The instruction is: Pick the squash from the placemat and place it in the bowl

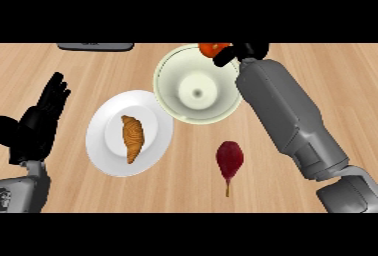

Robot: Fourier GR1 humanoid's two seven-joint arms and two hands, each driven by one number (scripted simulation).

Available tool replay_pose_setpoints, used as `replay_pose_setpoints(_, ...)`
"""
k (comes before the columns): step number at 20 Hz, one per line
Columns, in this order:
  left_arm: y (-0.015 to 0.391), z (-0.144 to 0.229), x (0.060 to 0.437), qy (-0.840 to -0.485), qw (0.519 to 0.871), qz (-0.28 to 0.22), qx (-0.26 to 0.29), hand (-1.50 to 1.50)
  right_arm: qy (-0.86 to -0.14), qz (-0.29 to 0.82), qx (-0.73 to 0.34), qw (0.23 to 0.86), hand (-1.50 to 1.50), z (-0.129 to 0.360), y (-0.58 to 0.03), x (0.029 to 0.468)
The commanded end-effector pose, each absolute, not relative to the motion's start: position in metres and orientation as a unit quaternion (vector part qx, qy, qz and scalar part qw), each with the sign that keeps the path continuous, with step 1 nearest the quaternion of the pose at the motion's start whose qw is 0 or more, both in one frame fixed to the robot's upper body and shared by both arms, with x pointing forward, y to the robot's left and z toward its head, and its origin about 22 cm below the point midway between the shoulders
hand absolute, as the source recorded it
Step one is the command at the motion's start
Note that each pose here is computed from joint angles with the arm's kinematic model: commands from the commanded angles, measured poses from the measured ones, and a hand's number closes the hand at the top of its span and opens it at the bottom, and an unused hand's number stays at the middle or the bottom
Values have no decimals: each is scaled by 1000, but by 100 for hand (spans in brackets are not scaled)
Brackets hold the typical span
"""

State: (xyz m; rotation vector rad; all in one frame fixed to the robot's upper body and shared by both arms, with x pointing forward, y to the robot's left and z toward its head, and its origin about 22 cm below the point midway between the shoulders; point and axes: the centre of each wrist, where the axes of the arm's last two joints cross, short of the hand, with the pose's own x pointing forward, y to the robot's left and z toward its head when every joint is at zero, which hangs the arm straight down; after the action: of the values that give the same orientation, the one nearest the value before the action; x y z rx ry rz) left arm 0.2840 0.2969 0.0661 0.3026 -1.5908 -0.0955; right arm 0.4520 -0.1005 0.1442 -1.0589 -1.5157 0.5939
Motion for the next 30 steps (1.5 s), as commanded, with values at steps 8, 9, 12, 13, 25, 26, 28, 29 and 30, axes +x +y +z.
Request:
replay_pose_setpoints(8, 286, 72, 287, -715, 685, -46, 134, 0, -527, 316, -408, 675, -150, 98, -180, 463)
replay_pose_setpoints(9, 297, 55, 288, -714, 686, -43, 133, 0, -536, 313, -395, 677, -150, 106, -167, 465)
replay_pose_setpoints(12, 296, 53, 282, -711, 690, -47, 126, 0, -589, 257, -355, 679, -150, 93, -186, 461)
replay_pose_setpoints(13, 284, 64, 287, -716, 685, -45, 130, 0, -608, 230, -334, 682, -150, 105, -190, 464)
replay_pose_setpoints(25, 303, 55, 267, -703, 694, -38, 149, 0, -717, -29, -186, 672, -150, 114, -298, 448)
replay_pose_setpoints(26, 323, 62, 264, -703, 695, -30, 148, 0, -712, -37, -192, 674, -150, 91, -300, 438)
replay_pose_setpoints(28, 306, 46, 277, -706, 691, -41, 150, 0, -709, -26, -177, 682, -150, 92, -324, 433)
replay_pose_setpoints(29, 299, 47, 261, -699, 699, -26, 148, 0, -706, -26, -183, 684, -150, 74, -346, 418)
replay_pose_setpoints(30, 308, 57, 278, -702, 696, -24, 151, 0, -706, -16, -167, 688, -150, 66, -354, 410)
